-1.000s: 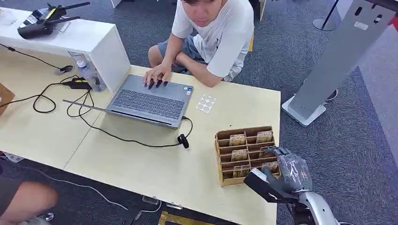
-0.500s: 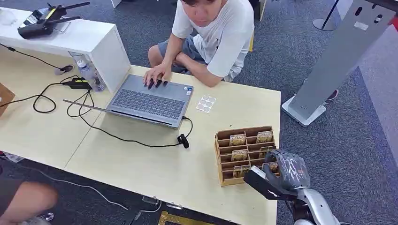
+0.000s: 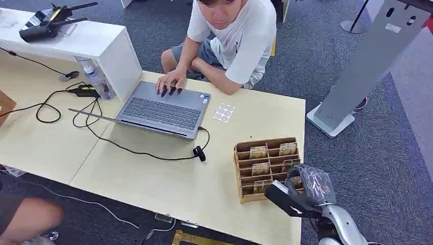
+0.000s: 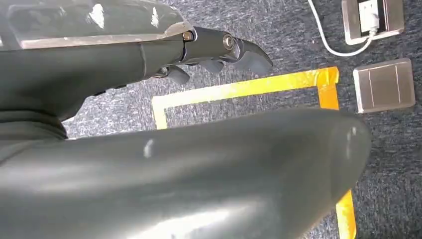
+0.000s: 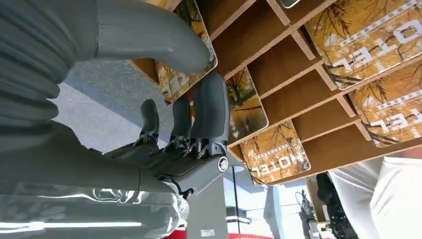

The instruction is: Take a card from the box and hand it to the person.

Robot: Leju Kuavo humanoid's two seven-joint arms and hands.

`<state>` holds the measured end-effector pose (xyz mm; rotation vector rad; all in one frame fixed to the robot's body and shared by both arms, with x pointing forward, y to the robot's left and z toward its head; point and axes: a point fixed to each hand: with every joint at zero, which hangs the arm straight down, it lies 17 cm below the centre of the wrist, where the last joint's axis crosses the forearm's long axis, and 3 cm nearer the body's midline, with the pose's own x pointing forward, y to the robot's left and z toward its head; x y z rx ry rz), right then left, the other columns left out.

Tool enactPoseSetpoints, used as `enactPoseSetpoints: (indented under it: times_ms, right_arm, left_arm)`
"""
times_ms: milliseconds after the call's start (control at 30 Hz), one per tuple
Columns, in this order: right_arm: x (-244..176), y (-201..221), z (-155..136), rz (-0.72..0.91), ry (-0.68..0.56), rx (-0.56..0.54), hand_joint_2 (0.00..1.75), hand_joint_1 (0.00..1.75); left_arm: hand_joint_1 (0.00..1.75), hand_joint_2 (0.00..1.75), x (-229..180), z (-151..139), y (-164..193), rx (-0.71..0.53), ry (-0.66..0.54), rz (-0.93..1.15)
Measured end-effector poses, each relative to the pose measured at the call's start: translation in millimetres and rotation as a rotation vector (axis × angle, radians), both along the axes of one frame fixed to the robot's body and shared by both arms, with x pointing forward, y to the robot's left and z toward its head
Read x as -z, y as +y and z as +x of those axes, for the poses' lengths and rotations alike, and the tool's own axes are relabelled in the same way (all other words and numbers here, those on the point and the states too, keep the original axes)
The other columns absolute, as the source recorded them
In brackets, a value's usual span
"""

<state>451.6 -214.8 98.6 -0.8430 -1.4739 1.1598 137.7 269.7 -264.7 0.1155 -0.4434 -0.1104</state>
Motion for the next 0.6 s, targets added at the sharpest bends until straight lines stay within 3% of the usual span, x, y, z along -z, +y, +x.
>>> enactPoseSetpoints:
  times_ms: [500,600]
  right_arm:
    - [7.6,-2.2,0.0,-0.008,0.015,0.005,1.75,0.89]
    - [9.0,-3.1,0.2,-0.009,0.018,0.007,1.75,0.99]
  left_arm:
    - [0.0,0.0,0.0,0.0,1.0,-0.002,0.0,0.004]
    - [0.0,0.0,0.1,-0.3,0.9,0.003,0.0,0.004]
